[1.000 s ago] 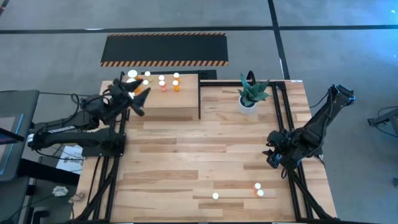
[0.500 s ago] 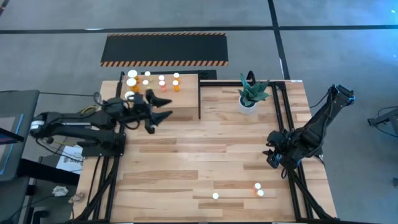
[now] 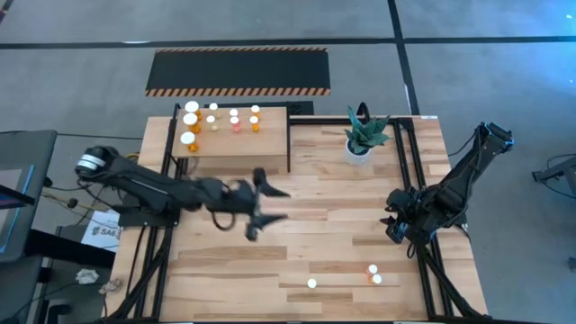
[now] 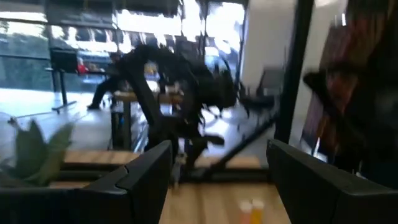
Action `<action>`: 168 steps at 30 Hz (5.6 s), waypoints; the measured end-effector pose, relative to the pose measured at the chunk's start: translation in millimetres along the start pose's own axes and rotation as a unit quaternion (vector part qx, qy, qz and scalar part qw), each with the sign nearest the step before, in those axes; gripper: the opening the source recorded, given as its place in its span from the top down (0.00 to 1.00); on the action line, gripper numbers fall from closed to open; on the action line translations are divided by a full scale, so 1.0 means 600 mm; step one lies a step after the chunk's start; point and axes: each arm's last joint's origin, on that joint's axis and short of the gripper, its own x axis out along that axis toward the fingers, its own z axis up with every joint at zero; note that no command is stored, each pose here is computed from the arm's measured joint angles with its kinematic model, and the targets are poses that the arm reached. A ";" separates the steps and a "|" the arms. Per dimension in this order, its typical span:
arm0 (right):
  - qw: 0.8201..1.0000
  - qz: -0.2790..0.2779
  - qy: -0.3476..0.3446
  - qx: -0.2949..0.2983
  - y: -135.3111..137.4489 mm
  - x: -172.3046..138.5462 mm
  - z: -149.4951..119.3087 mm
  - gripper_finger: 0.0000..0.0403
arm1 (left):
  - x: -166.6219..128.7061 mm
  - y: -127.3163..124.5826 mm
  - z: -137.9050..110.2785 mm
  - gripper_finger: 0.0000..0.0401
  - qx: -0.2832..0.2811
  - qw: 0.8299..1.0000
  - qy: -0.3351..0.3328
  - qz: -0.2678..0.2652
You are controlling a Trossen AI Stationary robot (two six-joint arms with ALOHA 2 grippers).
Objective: Pick and place medicine bottles onto shelf by color
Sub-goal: Put the yellow pill bottle on the shelf aligned with the other yellow pill bottles
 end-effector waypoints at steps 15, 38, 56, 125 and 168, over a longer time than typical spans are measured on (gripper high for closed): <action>1.000 0.000 0.000 0.000 0.000 0.000 0.000 0.44 | 0.135 -0.094 -0.121 0.38 -0.004 0.985 0.163 -0.063; 1.000 0.007 -0.001 0.004 0.003 0.000 0.001 0.44 | 0.113 -0.203 -0.295 0.38 0.077 0.955 0.274 -0.082; 1.000 0.010 -0.002 0.006 0.004 0.000 0.001 0.44 | 0.156 -0.229 -0.382 0.38 0.074 0.966 0.243 -0.056; 1.000 0.023 -0.005 0.013 0.008 0.000 0.002 0.44 | 0.036 0.023 -0.030 0.78 0.006 0.855 0.223 0.468; 1.000 0.022 -0.005 0.012 0.008 0.000 0.002 0.44 | -0.211 0.178 -0.098 0.78 -0.077 0.750 0.134 0.643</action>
